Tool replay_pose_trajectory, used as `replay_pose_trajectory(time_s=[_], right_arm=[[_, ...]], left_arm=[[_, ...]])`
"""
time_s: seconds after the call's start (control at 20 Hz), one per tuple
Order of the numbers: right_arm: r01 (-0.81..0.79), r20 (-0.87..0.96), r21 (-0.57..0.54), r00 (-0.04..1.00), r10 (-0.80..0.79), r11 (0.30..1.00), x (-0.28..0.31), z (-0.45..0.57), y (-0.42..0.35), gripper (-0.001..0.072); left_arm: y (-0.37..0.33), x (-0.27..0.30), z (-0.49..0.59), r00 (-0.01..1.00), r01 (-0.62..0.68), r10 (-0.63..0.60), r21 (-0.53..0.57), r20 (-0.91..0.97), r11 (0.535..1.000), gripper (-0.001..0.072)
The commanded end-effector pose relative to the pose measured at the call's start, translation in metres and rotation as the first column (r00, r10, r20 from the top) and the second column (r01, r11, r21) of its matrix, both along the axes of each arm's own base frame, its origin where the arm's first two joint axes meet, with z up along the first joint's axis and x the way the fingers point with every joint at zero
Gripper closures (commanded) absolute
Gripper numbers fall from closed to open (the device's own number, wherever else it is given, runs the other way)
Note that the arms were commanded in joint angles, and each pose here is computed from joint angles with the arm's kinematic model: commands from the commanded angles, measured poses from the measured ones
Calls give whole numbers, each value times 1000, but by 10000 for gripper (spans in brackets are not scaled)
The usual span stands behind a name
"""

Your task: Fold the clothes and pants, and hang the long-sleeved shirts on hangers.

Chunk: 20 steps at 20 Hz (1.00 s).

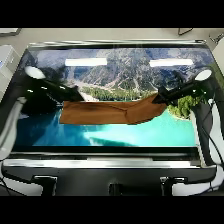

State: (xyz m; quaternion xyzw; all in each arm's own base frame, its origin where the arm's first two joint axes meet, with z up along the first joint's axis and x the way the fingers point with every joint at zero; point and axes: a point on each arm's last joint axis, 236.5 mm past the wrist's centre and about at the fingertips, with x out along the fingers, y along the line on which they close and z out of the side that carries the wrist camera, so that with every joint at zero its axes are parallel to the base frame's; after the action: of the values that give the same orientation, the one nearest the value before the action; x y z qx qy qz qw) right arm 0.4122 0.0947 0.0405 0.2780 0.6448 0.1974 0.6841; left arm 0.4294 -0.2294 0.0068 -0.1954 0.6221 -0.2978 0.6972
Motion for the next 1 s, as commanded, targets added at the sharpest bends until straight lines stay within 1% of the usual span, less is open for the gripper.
replay_pose_trajectory(time_s=[0.0,0.1,0.15,0.2,0.25,0.3,0.35,0.45,0.55,0.6,0.65,0.75,0.85,0.95], right_arm=[[-26,86,3,996,26,1000,-27,64,33,662],[-26,133,2,991,25,1000,-39,91,44,662],[-19,150,5,988,18,1000,-44,102,48,662],[-15,169,24,986,11,1000,-49,114,51,662],[-9,189,31,982,3,999,-53,124,52,662],[-11,207,32,978,4,999,-57,131,53,661],[-10,222,26,975,4,1000,-60,137,51,661],[-6,224,3,974,6,1000,-63,136,47,661],[3,208,-32,978,4,999,-60,127,41,661],[5,201,-36,980,3,999,-59,124,40,661],[4,190,-35,982,3,999,-57,120,40,661],[0,171,-17,985,3,1000,-51,112,45,661],[-28,161,-12,986,30,1000,-44,100,63,661],[-84,135,-7,987,84,996,-40,80,93,661]], left_arm=[[-104,-15,-47,999,-33,33,-26,14,999,669],[-153,-34,-61,999,-37,32,-96,-44,995,670],[-170,-46,-71,997,-28,21,-107,-72,994,685],[-181,-56,-84,993,-40,29,-99,-111,994,686],[-193,-66,-96,985,-72,56,-91,-166,993,686],[-209,-75,-101,973,-107,81,-114,-217,988,686],[-234,-84,-96,959,-148,97,-179,-266,973,686],[-279,-92,-73,945,-229,133,-313,-298,922,686],[-306,-89,-55,927,-318,202,-379,-315,869,686],[-309,-85,-53,924,-338,227,-382,-307,860,686],[-307,-79,-54,935,-325,232,-385,-270,864,687],[-283,-61,-59,964,-253,199,-370,-178,894,691],[-234,-35,-64,987,-157,142,-291,-72,944,692],[-166,-6,-54,995,-96,100,-189,15,977,692]])
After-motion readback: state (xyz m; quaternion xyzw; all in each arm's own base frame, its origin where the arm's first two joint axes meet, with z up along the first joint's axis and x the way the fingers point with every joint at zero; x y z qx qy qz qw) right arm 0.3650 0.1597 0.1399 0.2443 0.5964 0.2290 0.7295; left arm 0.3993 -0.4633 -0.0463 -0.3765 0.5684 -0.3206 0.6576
